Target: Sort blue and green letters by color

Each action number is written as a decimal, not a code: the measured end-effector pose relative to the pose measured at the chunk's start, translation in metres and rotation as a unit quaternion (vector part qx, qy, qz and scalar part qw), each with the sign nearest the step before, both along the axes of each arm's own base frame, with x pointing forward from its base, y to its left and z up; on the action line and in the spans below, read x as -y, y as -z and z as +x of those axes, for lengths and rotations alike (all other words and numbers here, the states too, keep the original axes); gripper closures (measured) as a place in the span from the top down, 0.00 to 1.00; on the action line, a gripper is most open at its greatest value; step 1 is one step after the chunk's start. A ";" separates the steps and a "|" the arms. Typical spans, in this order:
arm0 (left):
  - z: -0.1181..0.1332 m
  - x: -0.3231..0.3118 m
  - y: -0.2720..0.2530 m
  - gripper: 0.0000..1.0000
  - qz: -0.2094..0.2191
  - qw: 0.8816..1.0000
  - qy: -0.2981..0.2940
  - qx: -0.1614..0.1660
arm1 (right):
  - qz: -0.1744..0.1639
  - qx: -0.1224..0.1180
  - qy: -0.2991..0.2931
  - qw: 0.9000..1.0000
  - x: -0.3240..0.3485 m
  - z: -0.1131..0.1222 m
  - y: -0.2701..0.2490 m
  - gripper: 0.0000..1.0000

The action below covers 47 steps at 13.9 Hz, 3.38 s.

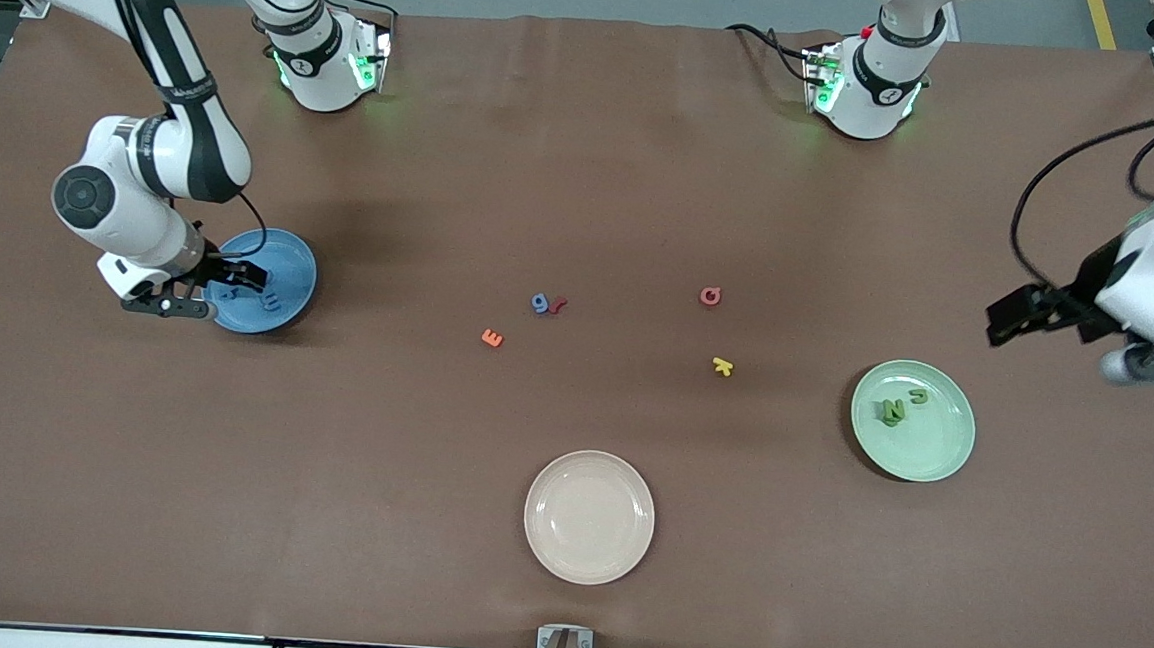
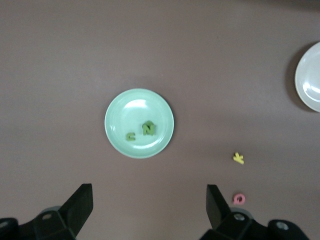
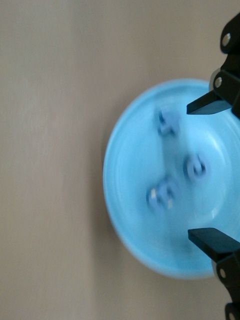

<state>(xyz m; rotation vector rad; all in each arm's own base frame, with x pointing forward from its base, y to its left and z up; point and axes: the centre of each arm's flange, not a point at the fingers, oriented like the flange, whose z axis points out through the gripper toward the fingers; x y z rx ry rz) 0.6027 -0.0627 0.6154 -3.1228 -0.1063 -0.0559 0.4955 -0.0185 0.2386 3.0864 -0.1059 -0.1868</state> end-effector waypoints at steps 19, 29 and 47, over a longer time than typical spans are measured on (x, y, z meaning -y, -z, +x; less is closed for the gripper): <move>-0.085 0.019 -0.037 1.00 0.008 0.998 0.051 -0.022 | -0.010 0.046 0.388 0.920 -0.446 -0.023 0.016 0.94; -0.081 0.018 -0.029 1.00 0.008 0.998 0.050 -0.029 | -0.022 0.071 0.448 0.891 -0.464 -0.036 0.051 0.90; -0.072 0.016 -0.024 1.00 0.006 0.999 0.048 -0.020 | -0.009 0.075 0.450 0.890 -0.473 -0.038 0.059 0.36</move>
